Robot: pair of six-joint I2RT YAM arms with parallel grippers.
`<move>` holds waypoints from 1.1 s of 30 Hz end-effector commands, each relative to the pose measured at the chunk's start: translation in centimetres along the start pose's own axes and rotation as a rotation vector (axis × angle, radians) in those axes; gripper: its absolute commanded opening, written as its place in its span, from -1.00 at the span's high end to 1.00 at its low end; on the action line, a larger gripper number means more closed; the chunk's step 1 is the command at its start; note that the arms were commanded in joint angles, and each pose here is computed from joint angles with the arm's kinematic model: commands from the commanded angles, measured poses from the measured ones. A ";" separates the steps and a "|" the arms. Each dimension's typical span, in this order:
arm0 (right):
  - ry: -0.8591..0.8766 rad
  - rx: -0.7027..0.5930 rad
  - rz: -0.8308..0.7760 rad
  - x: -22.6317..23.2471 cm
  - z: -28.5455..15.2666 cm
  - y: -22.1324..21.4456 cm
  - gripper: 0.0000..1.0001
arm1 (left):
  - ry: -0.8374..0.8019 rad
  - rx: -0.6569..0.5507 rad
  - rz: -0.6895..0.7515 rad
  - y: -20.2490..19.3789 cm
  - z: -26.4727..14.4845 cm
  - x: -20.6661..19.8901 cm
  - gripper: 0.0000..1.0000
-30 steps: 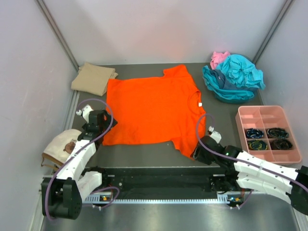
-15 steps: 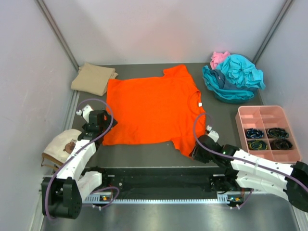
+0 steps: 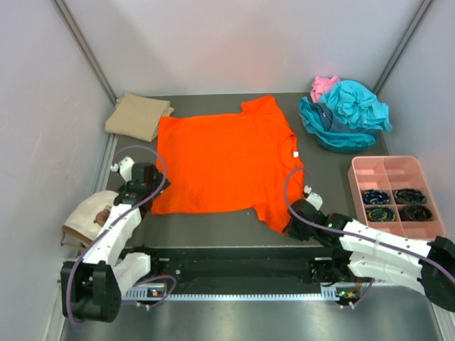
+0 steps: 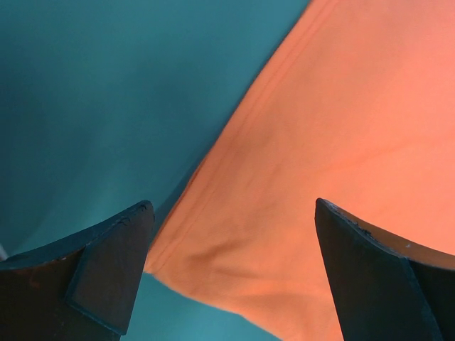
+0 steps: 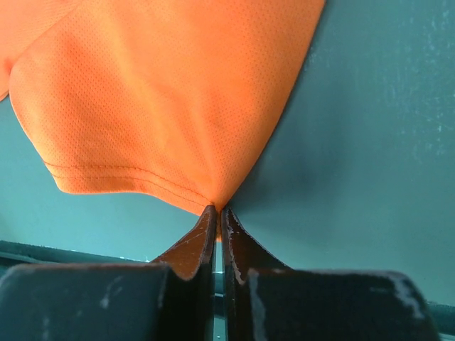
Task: Fold and stack the t-shirts
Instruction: Grap the side of the flattened tshirt closest away from the robot with both arms
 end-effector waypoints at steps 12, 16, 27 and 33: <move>-0.110 0.004 -0.138 -2.3 1.0 -0.3 1.00 | -0.013 0.267 -0.152 -7.3 -2.4 1.7 -0.90; -0.106 0.012 -0.148 -2.2 1.2 -0.4 1.00 | 0.020 0.237 -0.168 -7.6 -2.7 2.7 -0.89; -0.111 0.016 -0.166 -1.7 1.2 -0.3 1.00 | 0.094 0.152 -0.160 -5.8 -1.2 2.9 -0.56; -0.112 0.016 -0.165 -1.7 1.1 -0.3 1.00 | 0.126 0.157 -0.149 -5.8 -0.6 3.0 -0.10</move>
Point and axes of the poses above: each gripper's point midway between its finger pads, its own z axis out along the fingers, its own x axis along the line the jaws close on, y = z × x, the point moved 4 cm from there along -z, back along the fingers, and after that the axes turned 12 degrees about z, right-handed, at the moved point
